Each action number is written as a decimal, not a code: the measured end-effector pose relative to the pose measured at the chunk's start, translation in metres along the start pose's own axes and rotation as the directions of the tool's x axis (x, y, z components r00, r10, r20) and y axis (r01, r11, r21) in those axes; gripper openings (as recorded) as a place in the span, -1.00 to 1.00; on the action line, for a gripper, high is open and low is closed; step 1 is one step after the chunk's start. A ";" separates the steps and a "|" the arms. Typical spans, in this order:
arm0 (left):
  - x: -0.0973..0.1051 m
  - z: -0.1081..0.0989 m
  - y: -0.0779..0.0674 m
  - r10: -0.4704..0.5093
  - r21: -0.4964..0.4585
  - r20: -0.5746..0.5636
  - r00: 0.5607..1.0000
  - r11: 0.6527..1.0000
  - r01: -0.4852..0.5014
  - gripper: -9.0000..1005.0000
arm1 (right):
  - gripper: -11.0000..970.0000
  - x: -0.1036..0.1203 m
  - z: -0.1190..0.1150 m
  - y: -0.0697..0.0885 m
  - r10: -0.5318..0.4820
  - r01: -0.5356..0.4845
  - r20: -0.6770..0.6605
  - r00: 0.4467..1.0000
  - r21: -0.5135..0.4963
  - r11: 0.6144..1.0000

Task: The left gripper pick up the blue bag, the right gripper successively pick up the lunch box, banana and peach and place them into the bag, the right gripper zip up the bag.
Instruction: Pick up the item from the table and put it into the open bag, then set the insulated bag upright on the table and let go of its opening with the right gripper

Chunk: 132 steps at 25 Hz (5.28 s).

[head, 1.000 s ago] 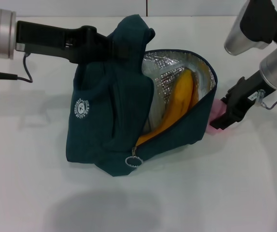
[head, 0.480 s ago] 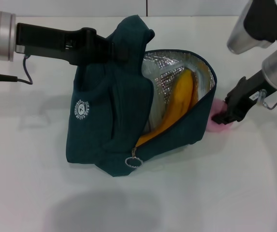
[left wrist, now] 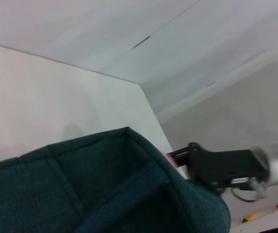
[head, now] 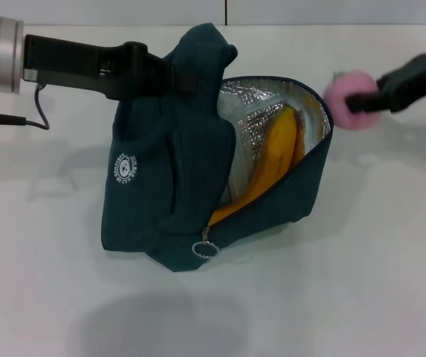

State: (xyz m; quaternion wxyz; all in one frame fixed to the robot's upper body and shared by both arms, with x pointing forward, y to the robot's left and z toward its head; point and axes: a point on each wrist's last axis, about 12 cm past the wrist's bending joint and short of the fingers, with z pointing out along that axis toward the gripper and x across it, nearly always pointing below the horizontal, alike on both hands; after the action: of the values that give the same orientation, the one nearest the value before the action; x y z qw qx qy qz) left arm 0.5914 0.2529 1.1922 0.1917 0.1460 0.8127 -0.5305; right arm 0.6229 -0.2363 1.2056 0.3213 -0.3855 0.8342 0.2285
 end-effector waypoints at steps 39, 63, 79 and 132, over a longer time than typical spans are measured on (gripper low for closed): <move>0.000 0.000 0.000 0.008 0.000 -0.001 1.000 1.000 -0.008 -0.90 | -0.37 -0.007 0.027 0.066 -0.127 0.194 0.204 0.971 -0.350 0.917; 0.001 0.001 0.001 -0.001 0.004 -0.004 1.000 1.000 0.001 -0.90 | 0.76 0.057 -0.045 0.034 0.350 0.096 0.561 0.750 -0.616 0.781; 0.002 0.003 0.004 -0.009 0.012 -0.006 1.000 1.000 0.009 -0.90 | 0.75 0.138 -0.055 0.010 0.540 -0.224 0.561 0.627 -0.534 0.815; -0.005 0.003 0.002 0.035 -0.003 0.006 0.999 0.999 -0.035 -0.90 | -0.95 0.136 0.057 0.033 0.693 -0.471 0.341 0.636 -0.539 0.698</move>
State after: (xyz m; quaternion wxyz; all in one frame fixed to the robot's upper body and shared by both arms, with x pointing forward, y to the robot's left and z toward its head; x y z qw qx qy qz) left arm 0.5973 0.2504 1.1917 0.2036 0.1584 0.8102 -0.5263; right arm 0.5493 -0.2483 1.0739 0.3542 -0.0681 0.7284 0.5825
